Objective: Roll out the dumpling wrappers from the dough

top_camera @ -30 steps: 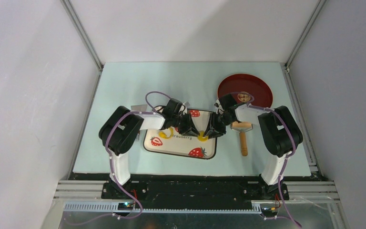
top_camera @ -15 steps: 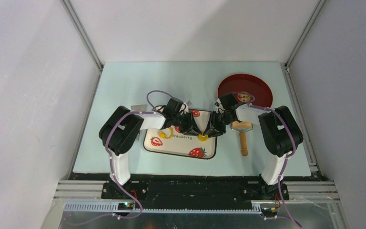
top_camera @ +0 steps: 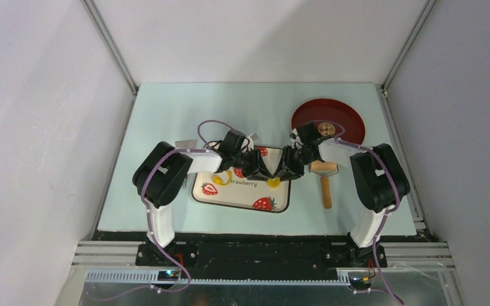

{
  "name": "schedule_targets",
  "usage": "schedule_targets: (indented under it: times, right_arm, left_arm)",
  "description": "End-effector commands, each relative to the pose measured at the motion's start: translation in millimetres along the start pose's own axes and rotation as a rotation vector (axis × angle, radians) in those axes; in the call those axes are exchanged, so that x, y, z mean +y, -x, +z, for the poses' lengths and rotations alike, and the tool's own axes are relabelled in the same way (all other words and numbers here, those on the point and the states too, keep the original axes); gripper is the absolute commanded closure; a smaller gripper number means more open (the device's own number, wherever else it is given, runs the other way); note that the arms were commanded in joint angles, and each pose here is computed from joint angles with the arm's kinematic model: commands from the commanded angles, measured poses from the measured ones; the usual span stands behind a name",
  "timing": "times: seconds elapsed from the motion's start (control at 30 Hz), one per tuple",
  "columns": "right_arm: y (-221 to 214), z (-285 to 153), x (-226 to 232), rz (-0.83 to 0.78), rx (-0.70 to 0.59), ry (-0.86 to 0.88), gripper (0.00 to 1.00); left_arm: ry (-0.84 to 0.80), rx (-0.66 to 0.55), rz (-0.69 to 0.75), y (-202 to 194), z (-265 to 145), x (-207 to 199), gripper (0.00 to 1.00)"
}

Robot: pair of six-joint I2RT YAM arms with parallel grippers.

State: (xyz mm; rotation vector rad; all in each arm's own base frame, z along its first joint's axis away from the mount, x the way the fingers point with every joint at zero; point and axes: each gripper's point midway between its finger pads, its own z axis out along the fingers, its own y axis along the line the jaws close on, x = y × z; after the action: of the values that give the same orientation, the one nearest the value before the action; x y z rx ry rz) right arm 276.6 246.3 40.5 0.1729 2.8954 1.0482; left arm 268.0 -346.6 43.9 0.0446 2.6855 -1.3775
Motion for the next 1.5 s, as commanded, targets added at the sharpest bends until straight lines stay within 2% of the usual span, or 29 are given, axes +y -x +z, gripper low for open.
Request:
schedule_targets:
  times: [0.0, 0.1, 0.33, 0.63, 0.93, 1.1, 1.2, 1.47]
  right_arm:
    - [6, -13, 10, -0.05, -0.044, 0.007, 0.59]
    - [5, -12, 1, -0.055, -0.046, -0.031, 0.57]
    - [5, -9, -6, -0.064, -0.042, -0.06, 0.57]
    - [6, -5, -23, -0.058, -0.044, -0.127, 0.58]
    - [6, -3, -13, -0.065, -0.033, -0.067, 0.58]
    - [10, -9, -6, -0.066, -0.048, -0.035, 0.58]
    - [12, -8, -8, -0.047, -0.046, -0.028, 0.58]
    - [12, -3, -23, -0.024, -0.04, -0.081, 0.59]
  left_arm:
    - [0.011, -0.039, 0.049, 5, -3, -8, 0.65]
    - [0.066, -0.033, 0.056, 0, -3, 6, 0.63]
    - [0.074, -0.019, 0.059, -1, 0, 11, 0.62]
    - [-0.007, 0.012, 0.05, 1, 9, -5, 0.61]
    - [-0.067, 0.026, 0.036, 5, 21, -16, 0.61]
    - [-0.084, 0.005, 0.046, 10, 17, -26, 0.64]
    - [-0.086, -0.004, 0.05, 13, 15, -29, 0.69]
    - [-0.069, 0.003, 0.028, 10, 20, -18, 0.7]
